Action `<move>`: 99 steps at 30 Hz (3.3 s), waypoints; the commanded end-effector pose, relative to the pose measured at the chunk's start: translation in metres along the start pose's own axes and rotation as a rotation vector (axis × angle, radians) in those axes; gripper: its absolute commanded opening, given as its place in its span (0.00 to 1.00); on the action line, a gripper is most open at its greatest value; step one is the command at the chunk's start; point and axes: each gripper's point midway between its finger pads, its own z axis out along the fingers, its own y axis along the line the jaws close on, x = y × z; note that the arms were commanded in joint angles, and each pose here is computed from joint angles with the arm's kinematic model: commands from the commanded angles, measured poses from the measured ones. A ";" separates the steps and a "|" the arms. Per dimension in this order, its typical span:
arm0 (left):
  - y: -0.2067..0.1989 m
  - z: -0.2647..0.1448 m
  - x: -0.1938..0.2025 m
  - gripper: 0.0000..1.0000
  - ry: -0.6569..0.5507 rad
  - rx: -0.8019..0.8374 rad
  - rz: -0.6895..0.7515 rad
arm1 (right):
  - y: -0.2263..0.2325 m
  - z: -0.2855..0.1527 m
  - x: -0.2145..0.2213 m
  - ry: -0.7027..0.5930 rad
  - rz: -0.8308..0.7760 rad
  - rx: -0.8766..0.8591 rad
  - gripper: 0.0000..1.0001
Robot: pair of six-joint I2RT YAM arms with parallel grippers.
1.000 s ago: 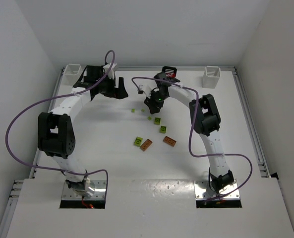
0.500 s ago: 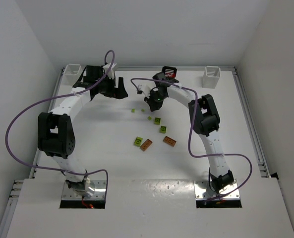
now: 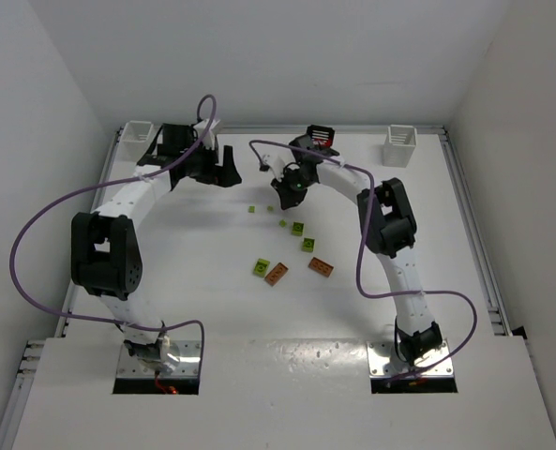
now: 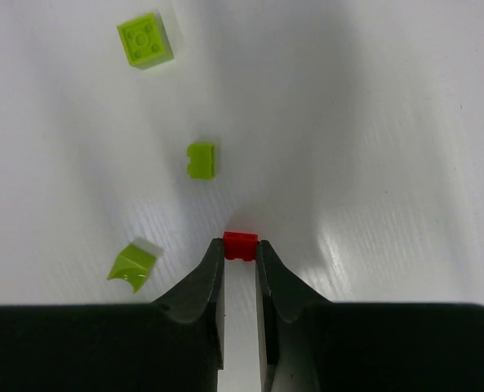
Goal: Sort the legos into containers by color
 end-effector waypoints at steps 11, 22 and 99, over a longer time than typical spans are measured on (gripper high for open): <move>-0.002 -0.010 -0.015 0.99 -0.046 0.014 0.011 | -0.081 -0.119 -0.114 -0.424 0.261 0.265 0.00; 0.003 -0.008 -0.020 0.99 -0.057 0.016 0.010 | -0.171 -0.173 -0.122 -0.537 0.338 0.563 0.00; 0.012 -0.033 0.021 0.99 -0.035 -0.035 -0.078 | 0.147 -0.068 0.138 0.260 0.106 0.080 0.76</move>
